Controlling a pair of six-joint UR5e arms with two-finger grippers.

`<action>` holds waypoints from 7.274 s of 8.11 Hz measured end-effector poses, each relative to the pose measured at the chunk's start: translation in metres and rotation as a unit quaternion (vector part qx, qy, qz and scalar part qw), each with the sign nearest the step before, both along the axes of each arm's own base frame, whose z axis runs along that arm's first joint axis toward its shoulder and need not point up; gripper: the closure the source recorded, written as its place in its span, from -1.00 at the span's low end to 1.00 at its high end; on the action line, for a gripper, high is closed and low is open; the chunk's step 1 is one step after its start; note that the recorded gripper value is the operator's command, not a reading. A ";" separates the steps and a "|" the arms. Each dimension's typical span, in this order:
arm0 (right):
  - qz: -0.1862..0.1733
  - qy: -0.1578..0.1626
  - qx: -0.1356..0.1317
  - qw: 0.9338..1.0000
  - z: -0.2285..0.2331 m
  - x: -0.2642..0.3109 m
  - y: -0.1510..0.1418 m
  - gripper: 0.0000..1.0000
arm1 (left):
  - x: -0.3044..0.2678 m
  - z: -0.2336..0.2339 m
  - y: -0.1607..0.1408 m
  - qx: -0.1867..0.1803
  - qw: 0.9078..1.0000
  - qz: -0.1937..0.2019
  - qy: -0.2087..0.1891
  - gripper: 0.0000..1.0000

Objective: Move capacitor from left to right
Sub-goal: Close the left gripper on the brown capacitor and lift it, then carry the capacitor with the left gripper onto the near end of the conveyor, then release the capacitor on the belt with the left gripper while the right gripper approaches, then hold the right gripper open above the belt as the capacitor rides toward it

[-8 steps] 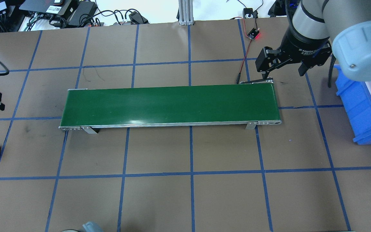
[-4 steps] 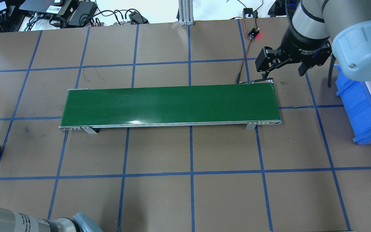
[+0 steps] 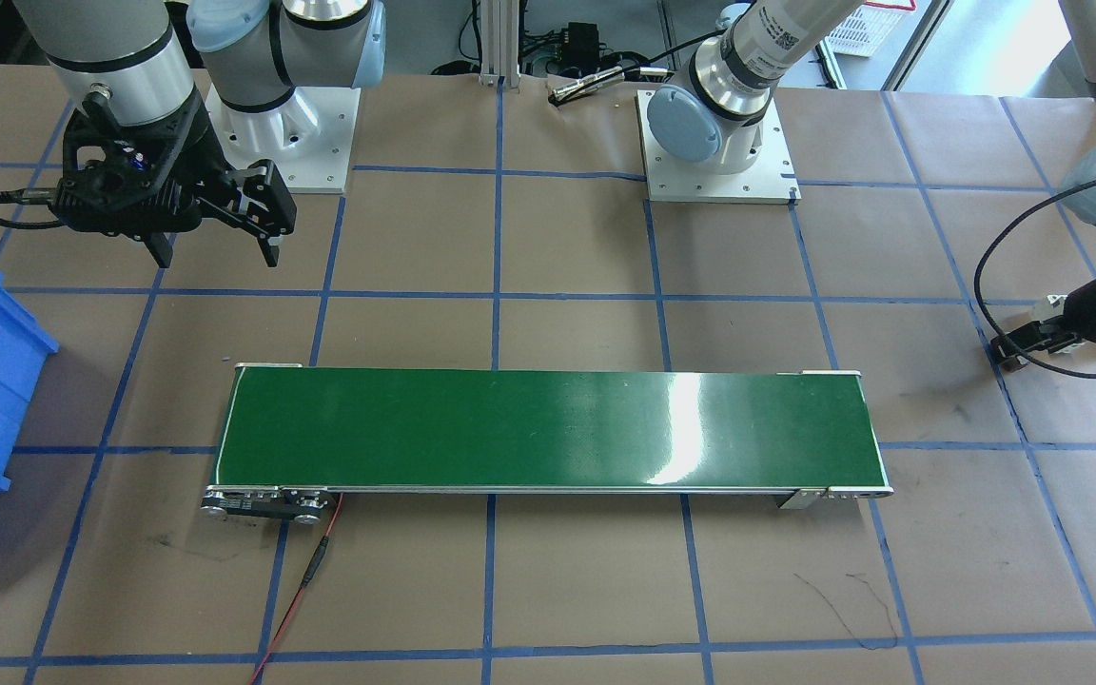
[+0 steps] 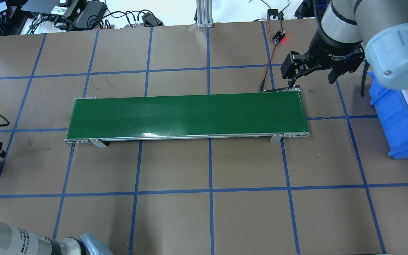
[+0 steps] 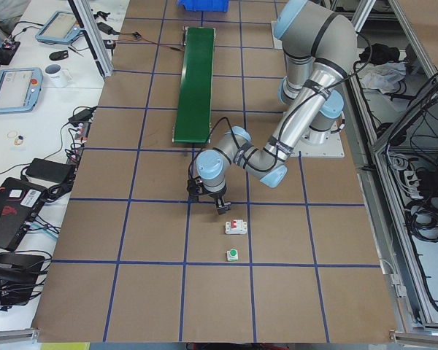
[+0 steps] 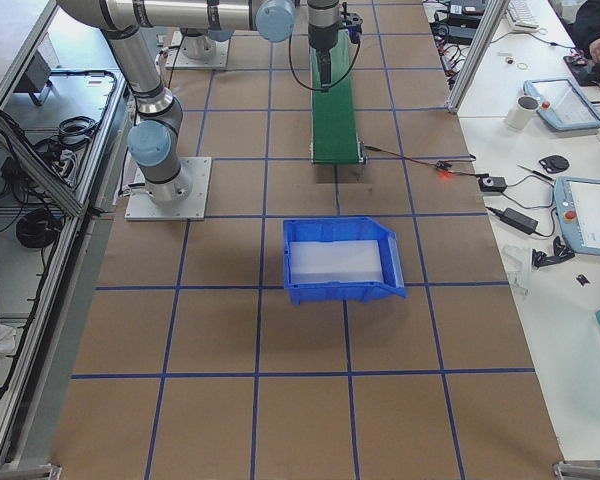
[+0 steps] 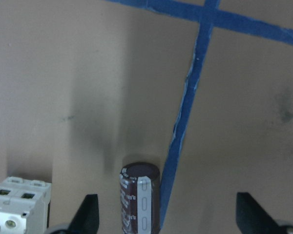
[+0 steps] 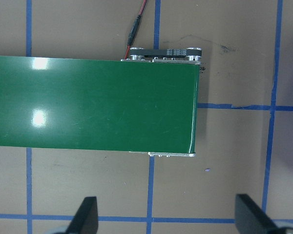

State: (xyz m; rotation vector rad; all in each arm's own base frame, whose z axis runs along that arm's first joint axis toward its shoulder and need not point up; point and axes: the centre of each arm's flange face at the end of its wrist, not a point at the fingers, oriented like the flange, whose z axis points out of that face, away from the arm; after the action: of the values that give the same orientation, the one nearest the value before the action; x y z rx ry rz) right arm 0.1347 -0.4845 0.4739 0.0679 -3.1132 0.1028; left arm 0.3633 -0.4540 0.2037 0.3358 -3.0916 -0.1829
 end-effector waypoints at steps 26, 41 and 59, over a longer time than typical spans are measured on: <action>-0.008 -0.006 0.008 1.000 -0.007 0.001 -0.001 -1.00 | -0.341 0.074 -0.134 -0.041 0.989 -0.133 -0.048 0.19; -0.053 -0.125 0.034 0.990 -0.156 0.031 -0.100 -1.00 | -0.477 0.214 -0.046 -0.072 0.992 -0.104 0.022 -1.00; -0.038 -0.164 0.057 0.984 -0.194 0.039 -0.112 -1.00 | -0.488 0.349 -0.047 -0.159 0.981 -0.109 -0.018 -1.00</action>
State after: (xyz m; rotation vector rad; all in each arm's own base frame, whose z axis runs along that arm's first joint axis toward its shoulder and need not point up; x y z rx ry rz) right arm 0.1738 -0.5965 0.2800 -0.0739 -3.4441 -0.0729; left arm -0.1249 -0.5011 0.5523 -0.0105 -3.1141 0.3136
